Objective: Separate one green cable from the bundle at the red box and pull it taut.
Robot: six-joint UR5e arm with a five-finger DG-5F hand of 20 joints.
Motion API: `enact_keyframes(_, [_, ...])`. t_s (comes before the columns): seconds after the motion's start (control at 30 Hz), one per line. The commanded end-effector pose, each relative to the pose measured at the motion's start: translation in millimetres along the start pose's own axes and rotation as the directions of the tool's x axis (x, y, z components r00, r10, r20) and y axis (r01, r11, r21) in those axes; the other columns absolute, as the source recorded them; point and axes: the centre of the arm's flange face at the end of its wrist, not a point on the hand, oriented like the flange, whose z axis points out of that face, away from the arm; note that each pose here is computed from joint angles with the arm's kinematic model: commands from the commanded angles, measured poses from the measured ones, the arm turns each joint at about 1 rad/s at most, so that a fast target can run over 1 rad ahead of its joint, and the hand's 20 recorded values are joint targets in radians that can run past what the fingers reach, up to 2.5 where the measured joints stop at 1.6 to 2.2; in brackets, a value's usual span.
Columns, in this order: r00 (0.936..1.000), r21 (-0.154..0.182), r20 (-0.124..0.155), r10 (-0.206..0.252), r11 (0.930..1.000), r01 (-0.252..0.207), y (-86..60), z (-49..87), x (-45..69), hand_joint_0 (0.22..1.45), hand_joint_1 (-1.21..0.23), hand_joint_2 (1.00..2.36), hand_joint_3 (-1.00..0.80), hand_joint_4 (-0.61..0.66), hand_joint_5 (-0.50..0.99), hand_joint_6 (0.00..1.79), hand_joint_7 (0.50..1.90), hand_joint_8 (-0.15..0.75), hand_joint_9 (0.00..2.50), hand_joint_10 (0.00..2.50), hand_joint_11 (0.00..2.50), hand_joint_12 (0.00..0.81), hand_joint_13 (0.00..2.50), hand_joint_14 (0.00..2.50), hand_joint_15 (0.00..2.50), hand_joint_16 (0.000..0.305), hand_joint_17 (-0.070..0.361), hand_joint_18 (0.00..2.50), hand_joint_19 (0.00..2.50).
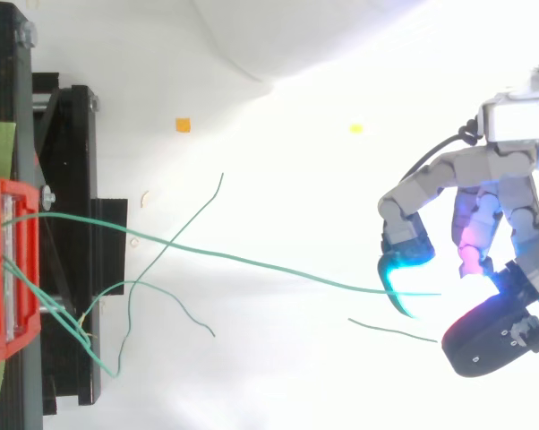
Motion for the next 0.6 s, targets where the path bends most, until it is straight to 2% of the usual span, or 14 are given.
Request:
enact_keyframes(0.0, [0.9999, -0.033, 0.011, -0.003, 0.9994, 0.003, 3.2, 3.4, -1.5, 0.76, -0.76, 1.02, -0.18, 0.16, 0.14, 0.51, 1.36, 0.151, 1.83, 0.02, 0.41, 0.242, 1.20, 0.02, 0.46, 0.039, 0.088, 0.84, 0.54])
enact_keyframes(0.1, [0.9997, -0.065, 0.023, -0.004, 0.9979, 0.005, 6.2, 6.3, -3.7, 0.76, -0.75, 1.02, -0.18, 0.16, 0.14, 0.51, 1.36, 0.150, 1.83, 0.02, 0.41, 0.239, 1.20, 0.02, 0.45, 0.039, 0.088, 0.84, 0.54])
enact_keyframes(0.17, [0.9997, -0.071, 0.024, -0.005, 0.9975, 0.007, 7.1, 7.1, -3.1, 0.76, -0.75, 1.02, -0.18, 0.16, 0.14, 0.50, 1.35, 0.151, 1.83, 0.02, 0.42, 0.242, 1.20, 0.02, 0.46, 0.039, 0.088, 0.84, 0.54])
enact_keyframes(0.33, [0.9991, -0.127, 0.042, -0.007, 0.9918, 0.012, 13.2, 12.4, -5.4, 0.76, -0.75, 1.02, -0.19, 0.16, 0.14, 0.51, 1.36, 0.150, 1.82, 0.02, 0.40, 0.243, 1.20, 0.02, 0.46, 0.039, 0.088, 0.83, 0.54])
enact_keyframes(0.43, [0.9989, -0.139, 0.046, -0.007, 0.9902, 0.014, 14.5, 13.4, -5.9, 0.76, -0.75, 1.02, -0.18, 0.16, 0.14, 0.51, 1.36, 0.152, 1.83, 0.02, 0.41, 0.242, 1.20, 0.02, 0.45, 0.039, 0.087, 0.84, 0.54])
enact_keyframes(0.57, [0.9988, -0.136, 0.048, -0.007, 0.9906, 0.013, 14.0, 13.1, -6.9, 0.76, -0.75, 1.02, -0.19, 0.16, 0.14, 0.50, 1.36, 0.152, 1.83, 0.02, 0.41, 0.242, 1.20, 0.02, 0.45, 0.039, 0.088, 0.84, 0.54])
